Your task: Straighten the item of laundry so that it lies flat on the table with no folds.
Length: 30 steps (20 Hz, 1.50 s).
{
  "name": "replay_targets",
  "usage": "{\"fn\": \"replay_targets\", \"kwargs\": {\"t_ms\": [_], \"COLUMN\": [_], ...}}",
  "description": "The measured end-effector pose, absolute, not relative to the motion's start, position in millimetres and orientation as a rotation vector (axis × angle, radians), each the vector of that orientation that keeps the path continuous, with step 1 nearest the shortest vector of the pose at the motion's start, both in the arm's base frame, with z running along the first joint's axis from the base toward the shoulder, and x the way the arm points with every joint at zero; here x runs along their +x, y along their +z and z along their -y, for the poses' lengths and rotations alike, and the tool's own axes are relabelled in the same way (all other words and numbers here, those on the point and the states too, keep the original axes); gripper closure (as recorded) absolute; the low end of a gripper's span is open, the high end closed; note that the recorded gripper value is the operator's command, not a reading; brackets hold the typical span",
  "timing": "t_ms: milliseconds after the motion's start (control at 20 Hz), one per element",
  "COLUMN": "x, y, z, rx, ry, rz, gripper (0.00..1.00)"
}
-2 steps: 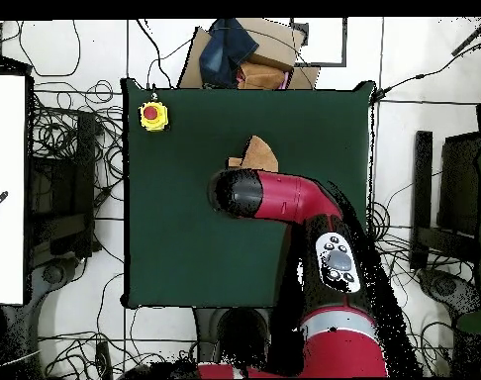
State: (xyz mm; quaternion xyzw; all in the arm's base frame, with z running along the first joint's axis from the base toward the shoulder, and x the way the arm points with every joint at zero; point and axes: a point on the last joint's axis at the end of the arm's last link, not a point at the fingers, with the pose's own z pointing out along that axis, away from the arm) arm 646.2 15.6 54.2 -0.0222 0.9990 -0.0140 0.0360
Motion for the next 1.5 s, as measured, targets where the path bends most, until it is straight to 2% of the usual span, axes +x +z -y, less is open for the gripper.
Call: {"fn": "replay_targets", "kwargs": {"t_ms": [700, 1500], "x": [648, 690], "y": [66, 83], "z": [-27, -13], "rx": [-0.097, -0.079], "ry": [-0.042, -0.059], "rz": [-3.090, -3.071], "gripper": [0.00, 0.00]}}
